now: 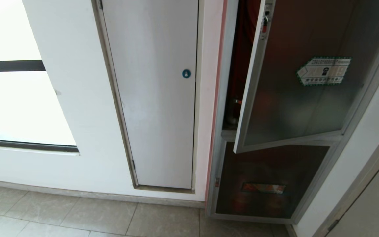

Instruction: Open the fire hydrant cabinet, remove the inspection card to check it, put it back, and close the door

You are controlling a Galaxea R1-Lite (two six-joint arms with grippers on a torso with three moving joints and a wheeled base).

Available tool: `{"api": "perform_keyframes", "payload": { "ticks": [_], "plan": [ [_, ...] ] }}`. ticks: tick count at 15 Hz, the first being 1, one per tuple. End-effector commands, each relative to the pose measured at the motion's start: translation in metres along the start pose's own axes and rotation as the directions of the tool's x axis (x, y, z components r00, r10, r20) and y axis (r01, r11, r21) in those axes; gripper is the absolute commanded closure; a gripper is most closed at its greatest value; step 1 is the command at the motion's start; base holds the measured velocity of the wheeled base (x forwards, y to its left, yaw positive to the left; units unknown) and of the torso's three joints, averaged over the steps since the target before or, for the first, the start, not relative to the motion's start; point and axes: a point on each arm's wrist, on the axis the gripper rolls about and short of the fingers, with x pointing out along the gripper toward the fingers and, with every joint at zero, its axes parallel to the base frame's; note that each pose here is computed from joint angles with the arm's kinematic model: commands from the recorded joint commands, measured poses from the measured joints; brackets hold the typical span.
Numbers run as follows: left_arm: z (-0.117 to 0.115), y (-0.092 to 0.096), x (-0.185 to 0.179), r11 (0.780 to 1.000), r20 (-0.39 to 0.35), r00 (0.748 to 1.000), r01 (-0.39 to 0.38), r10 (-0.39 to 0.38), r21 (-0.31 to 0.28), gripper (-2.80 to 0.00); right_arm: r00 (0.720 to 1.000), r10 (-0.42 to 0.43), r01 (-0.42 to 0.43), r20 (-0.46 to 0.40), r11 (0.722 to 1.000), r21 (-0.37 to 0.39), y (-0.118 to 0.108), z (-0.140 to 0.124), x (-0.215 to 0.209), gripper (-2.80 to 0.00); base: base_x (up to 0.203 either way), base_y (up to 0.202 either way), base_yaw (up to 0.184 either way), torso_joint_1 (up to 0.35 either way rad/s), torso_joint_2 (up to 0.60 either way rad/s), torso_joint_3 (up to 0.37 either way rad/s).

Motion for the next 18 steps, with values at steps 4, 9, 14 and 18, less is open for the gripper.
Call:
{"api": "perform_keyframes", "payload": {
  "ticks": [4, 9, 14, 18],
  "plan": [
    [-0.002, 0.0, 0.001, 1.0, -0.007, 1.0, 0.0, 0.0, 0.0, 0.0, 0.998, -0.032, 0.035, 0.054, 0.998, -0.043, 0.001, -0.059, -0.023, 0.0, 0.0, 0.0, 0.0, 0.0, 0.0, 0.0],
    [-0.002, 0.0, 0.001, 1.0, -0.007, 1.0, 0.0, 0.0, 0.0, 0.0, 0.982, -0.187, 0.187, 0.006, 0.979, -0.078, -0.009, -0.104, -0.011, 0.0, 0.0, 0.0, 0.0, 0.0, 0.0, 0.0],
    [-0.002, 0.0, 0.001, 1.0, -0.007, 1.0, 0.0, 0.0, 0.0, 0.0, 0.972, -0.221, 0.21, -0.078, 0.969, -0.129, -0.01, -0.114, -0.012, 0.0, 0.0, 0.0, 0.0, 0.0, 0.0, 0.0],
    [-0.002, 0.0, 0.0, 1.0, -0.006, 1.0, 0.0, 0.0, 0.0, 0.0, 0.969, -0.222, 0.208, -0.113, 0.97, -0.125, -0.01, -0.117, -0.013, 0.0, 0.0, 0.0, 0.0, 0.0, 0.0, 0.0]
  ]
}}
